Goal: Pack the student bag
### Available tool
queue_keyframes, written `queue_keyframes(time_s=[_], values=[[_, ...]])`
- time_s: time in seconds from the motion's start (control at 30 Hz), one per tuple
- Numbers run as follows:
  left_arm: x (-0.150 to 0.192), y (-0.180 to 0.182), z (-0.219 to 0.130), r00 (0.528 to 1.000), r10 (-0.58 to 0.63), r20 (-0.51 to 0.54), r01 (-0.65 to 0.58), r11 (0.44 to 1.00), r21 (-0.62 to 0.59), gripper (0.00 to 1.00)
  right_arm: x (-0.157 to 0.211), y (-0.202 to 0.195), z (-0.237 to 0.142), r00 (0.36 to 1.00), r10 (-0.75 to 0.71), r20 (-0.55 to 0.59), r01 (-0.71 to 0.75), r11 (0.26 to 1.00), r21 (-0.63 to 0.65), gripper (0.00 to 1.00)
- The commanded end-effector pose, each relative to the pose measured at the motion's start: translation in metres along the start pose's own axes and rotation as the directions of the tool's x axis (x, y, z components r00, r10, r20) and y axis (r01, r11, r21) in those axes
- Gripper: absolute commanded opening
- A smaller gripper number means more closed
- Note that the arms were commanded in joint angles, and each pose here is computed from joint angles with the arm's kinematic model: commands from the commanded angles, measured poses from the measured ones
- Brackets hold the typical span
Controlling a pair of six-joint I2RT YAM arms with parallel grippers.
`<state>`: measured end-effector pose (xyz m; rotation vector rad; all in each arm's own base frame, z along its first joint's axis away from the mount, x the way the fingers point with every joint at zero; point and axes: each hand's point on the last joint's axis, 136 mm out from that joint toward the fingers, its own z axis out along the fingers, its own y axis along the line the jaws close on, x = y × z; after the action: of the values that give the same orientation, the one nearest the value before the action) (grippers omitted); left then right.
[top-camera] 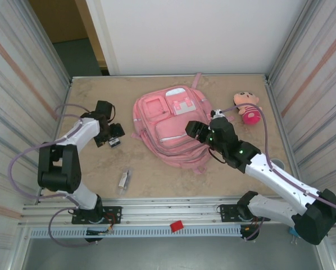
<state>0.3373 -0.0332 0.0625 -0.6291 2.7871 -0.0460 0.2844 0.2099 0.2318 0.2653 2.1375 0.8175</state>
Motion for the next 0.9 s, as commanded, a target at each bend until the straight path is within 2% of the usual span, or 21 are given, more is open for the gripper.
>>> queue_keyframes(time_s=[0.0, 0.27, 0.43, 0.7, 0.87], values=[[-0.008, 0.008, 0.005, 1.000, -0.019, 0.011, 0.020, 0.997, -0.072, 0.79, -0.009, 0.017, -0.003, 0.999, -0.035, 0.019, 0.035, 0.999, -0.041, 0.73], [-0.013, 0.011, 0.027, 0.999, -0.033, -0.014, 0.031, 0.992, -0.120, 0.77, -0.006, 0.022, 0.002, 0.999, -0.040, 0.008, 0.040, 0.998, -0.050, 0.73], [-0.016, 0.013, 0.038, 0.999, -0.035, -0.020, 0.031, 0.989, -0.146, 0.73, -0.005, 0.024, 0.006, 0.999, -0.051, -0.001, 0.051, 0.998, -0.048, 0.73], [-0.014, 0.002, 0.041, 0.997, -0.057, -0.045, 0.053, 0.994, -0.091, 0.71, -0.002, 0.026, 0.014, 0.998, -0.063, -0.023, 0.062, 0.997, -0.047, 0.73], [-0.013, -0.007, 0.011, 0.995, -0.097, -0.025, 0.097, 0.995, -0.006, 0.82, -0.002, 0.026, 0.015, 0.998, -0.064, -0.024, 0.063, 0.997, -0.041, 0.73]])
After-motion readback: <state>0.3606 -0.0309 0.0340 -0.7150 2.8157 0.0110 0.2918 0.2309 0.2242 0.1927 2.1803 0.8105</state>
